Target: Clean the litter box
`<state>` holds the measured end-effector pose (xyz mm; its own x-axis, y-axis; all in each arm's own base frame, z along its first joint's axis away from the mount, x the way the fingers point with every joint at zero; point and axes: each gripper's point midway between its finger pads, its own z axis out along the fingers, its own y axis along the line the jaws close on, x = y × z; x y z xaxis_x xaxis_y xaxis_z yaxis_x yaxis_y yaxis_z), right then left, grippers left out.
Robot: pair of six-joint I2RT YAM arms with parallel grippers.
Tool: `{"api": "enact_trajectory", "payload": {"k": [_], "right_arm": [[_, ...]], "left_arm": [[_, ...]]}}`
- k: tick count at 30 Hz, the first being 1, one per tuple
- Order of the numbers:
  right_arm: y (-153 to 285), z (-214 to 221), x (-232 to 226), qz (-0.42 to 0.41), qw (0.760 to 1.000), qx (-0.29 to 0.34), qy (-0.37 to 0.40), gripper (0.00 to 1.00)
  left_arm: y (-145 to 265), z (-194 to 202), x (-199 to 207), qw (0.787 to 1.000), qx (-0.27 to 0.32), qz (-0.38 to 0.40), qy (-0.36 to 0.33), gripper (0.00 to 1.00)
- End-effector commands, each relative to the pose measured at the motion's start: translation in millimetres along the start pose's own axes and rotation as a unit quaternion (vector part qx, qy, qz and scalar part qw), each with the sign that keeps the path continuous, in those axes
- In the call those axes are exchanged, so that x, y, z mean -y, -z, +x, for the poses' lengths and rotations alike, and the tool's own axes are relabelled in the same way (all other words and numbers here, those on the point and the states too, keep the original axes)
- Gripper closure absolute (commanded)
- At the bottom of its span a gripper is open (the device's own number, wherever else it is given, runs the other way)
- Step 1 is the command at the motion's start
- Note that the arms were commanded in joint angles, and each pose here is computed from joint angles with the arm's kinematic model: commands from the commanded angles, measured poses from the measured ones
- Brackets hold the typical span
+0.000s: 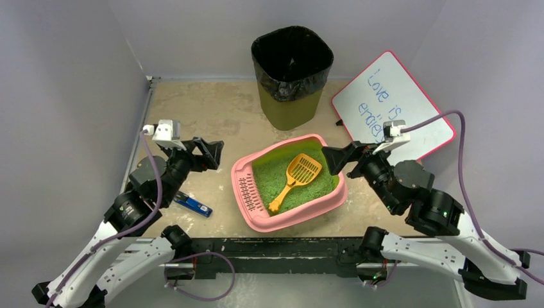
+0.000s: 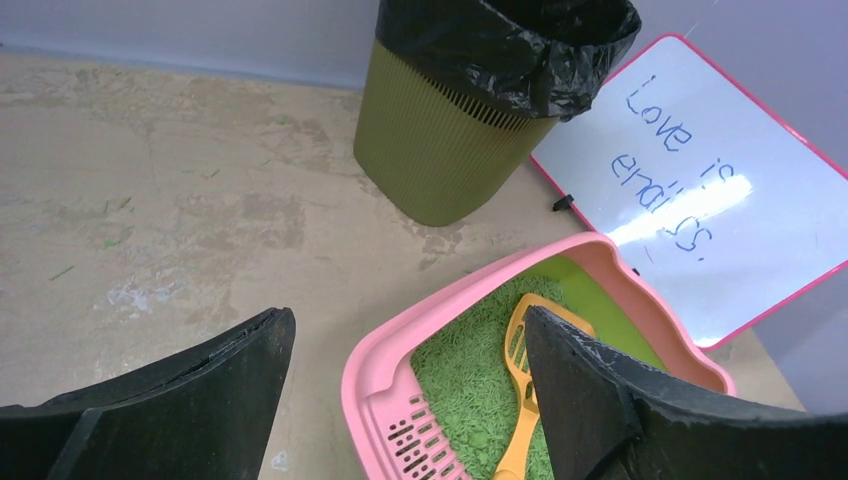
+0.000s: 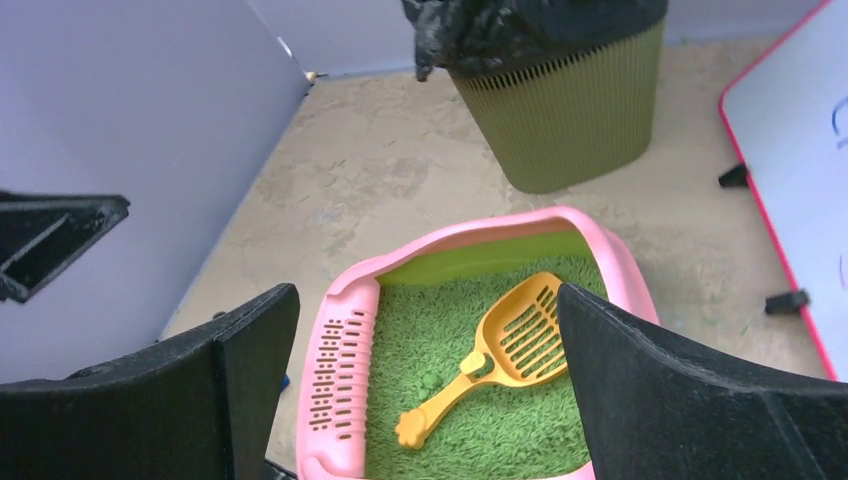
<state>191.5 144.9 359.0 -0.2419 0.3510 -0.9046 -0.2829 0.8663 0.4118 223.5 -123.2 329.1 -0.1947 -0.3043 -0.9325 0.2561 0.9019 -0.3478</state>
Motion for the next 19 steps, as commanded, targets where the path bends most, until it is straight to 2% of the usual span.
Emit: {"api": "enact_trajectory", "payload": {"k": [1,5,12,19], "right_arm": [[1,-15,-23,-0.059,0.994,-0.004,0.091,0.01],[-4,-1,-21,-0.049,0.995,-0.025,0.085,0.01],[-4,5,-24,-0.059,0.997,-0.019,0.051,0.01],[-2,1,-24,-0.06,0.997,-0.018,0.047,0.02]], "left_arm": [[10,-36,3,0.999,0.047,0.0,0.021,0.15],[15,-40,-8,0.997,0.062,-0.025,0.025,0.14],[23,-35,-14,0.996,0.08,-0.018,0.045,0.13],[19,-25,-15,0.997,0.061,-0.025,0.044,0.14]]}}
